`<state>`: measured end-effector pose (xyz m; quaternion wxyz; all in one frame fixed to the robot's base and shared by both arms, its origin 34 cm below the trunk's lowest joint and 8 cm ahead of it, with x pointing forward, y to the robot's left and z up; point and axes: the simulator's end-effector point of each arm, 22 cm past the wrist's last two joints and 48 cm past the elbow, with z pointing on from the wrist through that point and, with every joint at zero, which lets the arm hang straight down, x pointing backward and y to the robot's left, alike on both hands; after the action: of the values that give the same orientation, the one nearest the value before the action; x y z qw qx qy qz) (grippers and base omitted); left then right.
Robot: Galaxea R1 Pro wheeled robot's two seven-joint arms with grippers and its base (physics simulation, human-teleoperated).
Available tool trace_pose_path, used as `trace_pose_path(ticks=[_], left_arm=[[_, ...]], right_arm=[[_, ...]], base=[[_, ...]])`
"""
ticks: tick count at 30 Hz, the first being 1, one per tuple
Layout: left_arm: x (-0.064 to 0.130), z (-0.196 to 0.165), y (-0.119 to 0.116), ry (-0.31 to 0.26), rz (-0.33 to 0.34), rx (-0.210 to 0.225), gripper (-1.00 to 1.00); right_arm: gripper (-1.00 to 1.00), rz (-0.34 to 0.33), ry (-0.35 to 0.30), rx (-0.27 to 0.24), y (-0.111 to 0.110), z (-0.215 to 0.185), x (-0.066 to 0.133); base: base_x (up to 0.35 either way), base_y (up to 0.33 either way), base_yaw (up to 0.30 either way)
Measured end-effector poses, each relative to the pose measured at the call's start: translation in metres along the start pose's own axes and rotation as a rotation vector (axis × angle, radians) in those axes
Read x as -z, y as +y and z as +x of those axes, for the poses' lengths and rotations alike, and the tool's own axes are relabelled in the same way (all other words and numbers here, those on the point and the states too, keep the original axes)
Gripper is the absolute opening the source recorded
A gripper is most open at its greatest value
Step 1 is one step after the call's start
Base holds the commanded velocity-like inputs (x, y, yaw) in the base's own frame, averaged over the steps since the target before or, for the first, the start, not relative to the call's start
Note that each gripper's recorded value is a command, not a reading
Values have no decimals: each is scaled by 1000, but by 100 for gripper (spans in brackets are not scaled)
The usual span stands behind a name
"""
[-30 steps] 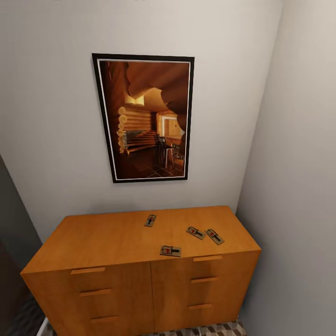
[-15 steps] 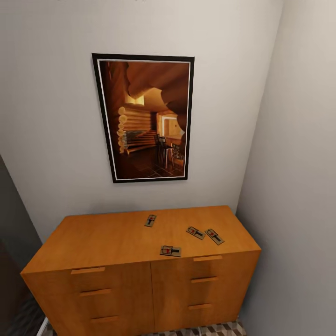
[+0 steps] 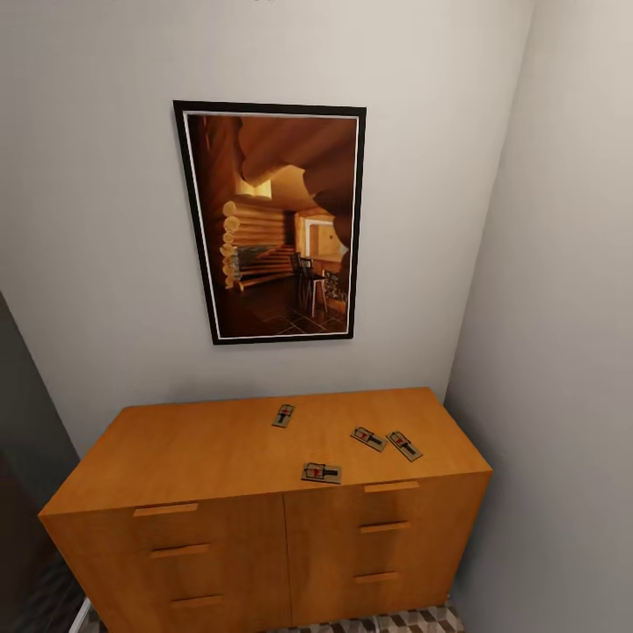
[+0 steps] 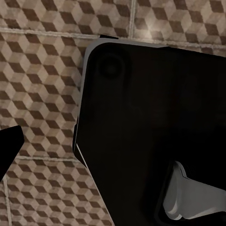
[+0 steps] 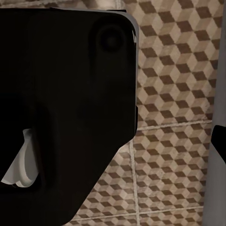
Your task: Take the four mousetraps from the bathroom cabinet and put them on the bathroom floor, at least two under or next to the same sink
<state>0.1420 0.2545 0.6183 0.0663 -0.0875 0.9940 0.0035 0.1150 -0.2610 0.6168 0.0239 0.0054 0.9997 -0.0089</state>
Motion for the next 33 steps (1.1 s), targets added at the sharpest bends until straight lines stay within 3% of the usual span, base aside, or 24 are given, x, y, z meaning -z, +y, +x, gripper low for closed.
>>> trace_pose_path(ticks=[33], left_arm=[[0,0,0,1,0,0,100]], right_arm=[[100,-1,-1,0,1,0,0]], base=[[0,0,0]])
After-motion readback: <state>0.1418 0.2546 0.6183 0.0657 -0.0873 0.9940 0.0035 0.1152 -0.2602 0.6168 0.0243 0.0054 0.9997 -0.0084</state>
